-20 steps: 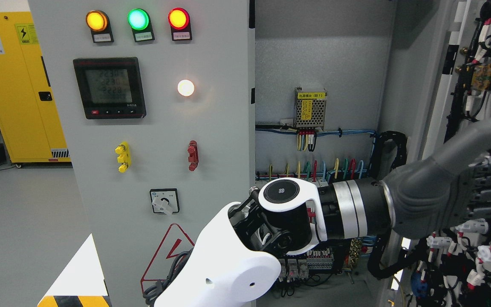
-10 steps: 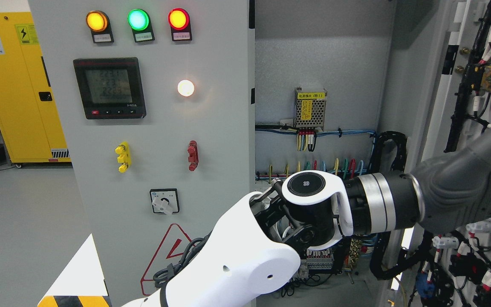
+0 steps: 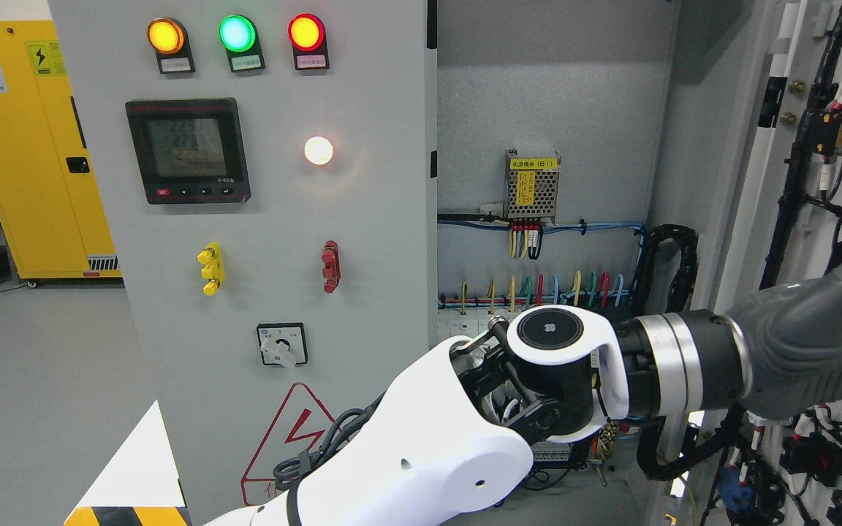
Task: Open door with both hands
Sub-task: 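Push the push-button door outward with the left hand, swinging it open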
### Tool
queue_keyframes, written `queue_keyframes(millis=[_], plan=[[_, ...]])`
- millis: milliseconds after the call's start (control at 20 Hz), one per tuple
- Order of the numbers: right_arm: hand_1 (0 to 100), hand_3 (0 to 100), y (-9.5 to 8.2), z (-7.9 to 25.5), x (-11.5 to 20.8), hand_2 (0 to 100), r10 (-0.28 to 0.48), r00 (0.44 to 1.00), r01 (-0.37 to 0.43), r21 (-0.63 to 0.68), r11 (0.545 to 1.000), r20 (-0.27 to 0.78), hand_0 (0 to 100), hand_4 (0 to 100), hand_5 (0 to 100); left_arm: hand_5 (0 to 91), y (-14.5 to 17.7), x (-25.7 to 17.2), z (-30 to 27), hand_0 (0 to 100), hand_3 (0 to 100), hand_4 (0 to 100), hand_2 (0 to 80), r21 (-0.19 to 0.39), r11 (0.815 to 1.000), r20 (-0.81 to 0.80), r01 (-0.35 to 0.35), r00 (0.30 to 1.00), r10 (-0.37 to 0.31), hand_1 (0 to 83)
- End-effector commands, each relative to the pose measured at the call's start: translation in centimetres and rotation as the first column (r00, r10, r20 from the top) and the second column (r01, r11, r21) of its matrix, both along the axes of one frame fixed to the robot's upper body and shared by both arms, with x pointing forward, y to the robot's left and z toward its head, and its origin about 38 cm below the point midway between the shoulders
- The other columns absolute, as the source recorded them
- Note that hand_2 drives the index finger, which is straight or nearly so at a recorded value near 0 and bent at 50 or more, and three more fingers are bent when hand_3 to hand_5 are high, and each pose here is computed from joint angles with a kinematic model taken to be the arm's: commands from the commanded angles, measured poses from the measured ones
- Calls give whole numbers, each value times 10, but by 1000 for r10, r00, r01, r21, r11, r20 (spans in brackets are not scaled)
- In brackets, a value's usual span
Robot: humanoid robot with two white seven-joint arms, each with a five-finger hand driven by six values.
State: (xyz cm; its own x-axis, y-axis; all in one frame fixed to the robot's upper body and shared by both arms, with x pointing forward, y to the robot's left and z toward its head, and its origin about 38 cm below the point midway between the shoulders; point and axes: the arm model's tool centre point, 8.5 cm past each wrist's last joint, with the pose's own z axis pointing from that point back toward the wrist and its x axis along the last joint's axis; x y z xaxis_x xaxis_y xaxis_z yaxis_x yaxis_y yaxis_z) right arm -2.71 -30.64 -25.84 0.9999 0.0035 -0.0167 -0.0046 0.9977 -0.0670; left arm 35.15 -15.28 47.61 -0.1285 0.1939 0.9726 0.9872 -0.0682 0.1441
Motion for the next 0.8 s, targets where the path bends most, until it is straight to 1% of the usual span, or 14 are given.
queue_keyframes(millis=[0,200,300,451,551,601,751], plan=[[120,0,0,0,0,0,9,1000,-9,2,1000,-2,202,0,0,0,-7,-4,-8,0,0,0,0,28,999,-8,17,1000,-17,0],[121,0,0,0,0,0,9,1000,-9,2,1000,-2,201,0,0,0,-3,-5,-8,0,0,0,0,25,999,-13,23,1000,-23,0],[121,0,0,0,0,0,9,1000,-9,2,1000,-2,202,0,0,0,3,-3,-7,0,0,0,0,3,1000,-31,21,999,-21,0],[121,0,0,0,0,0,9,1000,-9,2,1000,-2,201,0,0,0,26,14,2,0,0,0,0,-20,1000,-99,-21,995,19,0],[121,0,0,0,0,0,9,1000,-9,2,1000,-2,202,0,0,0,50,31,2,0,0,0,0,-38,996,-103,-77,992,73,0],[121,0,0,0,0,0,9,1000,-9,2,1000,-2,202,0,0,0,65,38,-3,0,0,0,0,-43,994,-104,-103,990,98,0],[121,0,0,0,0,0,9,1000,-9,2,1000,-2,201,0,0,0,90,45,-38,0,0,0,0,-51,988,-145,-145,980,136,0]])
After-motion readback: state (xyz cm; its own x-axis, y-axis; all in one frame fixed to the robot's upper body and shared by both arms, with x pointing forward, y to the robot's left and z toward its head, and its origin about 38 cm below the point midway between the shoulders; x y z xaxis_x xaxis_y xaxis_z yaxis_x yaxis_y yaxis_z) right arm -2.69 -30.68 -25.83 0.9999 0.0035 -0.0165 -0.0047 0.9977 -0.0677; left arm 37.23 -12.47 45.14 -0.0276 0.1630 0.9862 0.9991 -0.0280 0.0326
